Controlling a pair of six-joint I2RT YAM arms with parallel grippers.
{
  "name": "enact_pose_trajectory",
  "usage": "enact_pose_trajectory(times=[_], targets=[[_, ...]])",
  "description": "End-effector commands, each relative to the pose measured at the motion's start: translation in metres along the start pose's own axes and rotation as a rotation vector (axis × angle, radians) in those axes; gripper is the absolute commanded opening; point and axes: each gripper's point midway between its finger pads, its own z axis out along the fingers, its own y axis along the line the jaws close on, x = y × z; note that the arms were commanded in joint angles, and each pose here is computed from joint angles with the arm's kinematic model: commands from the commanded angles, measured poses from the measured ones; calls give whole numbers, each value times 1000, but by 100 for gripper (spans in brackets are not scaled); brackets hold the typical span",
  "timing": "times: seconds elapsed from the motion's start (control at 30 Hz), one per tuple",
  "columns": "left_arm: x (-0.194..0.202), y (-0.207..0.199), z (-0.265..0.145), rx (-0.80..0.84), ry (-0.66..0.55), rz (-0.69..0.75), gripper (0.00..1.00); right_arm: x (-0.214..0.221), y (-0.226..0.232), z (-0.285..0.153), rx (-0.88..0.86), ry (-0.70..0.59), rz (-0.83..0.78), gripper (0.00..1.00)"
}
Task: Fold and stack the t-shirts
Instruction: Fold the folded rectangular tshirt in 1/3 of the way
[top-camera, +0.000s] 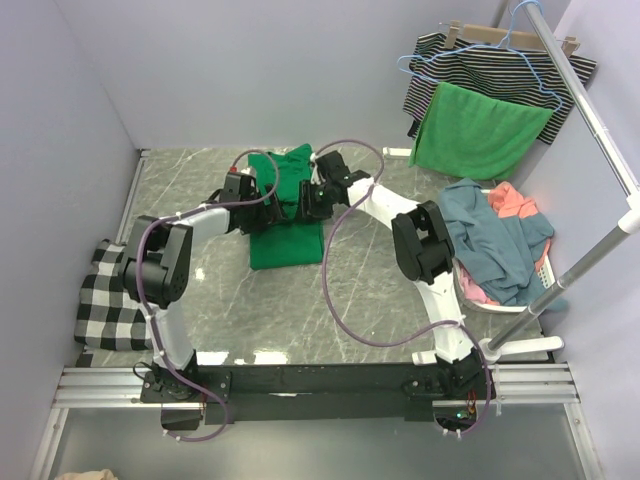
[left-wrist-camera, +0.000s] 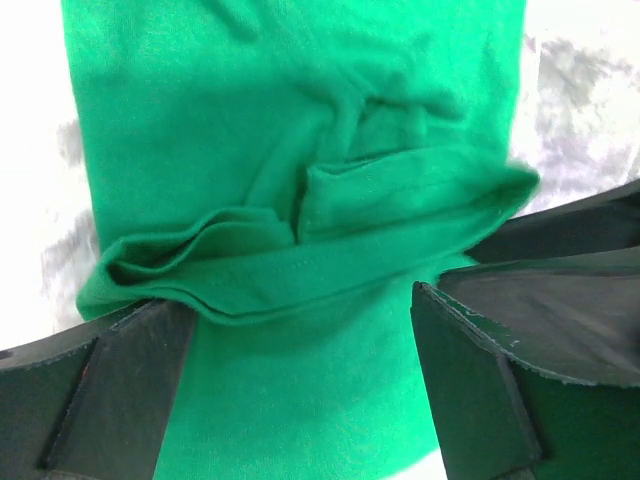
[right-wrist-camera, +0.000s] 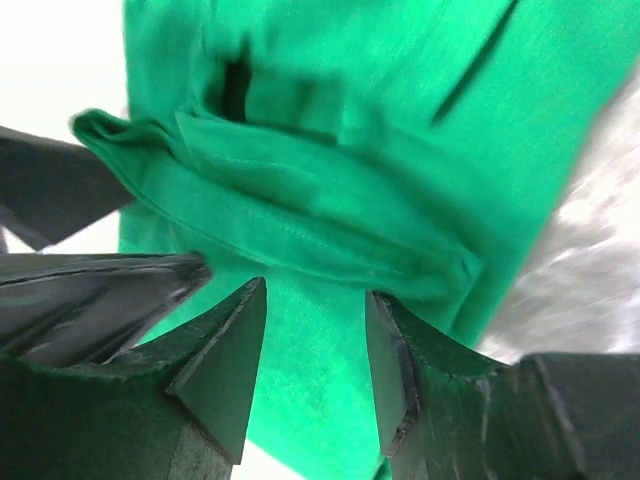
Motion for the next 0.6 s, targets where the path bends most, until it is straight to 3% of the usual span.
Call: enact_pose_trajectory(times=[0.0,0.27,0.43,0.57], targets=[[-29,0,16,-13,-83,52,93,-32,-9,-3,10,-64,-6,52],[-67,3,39,-4,-182,72,95,-56,-33,2,34,-104,33,52],[-91,-18,25,50,-218,53,97,-64,-41,-13,64,-152,33,55],[-96,-2,12,-40,-147,-47,98,-54,-52,-24,112,-148,33,55]])
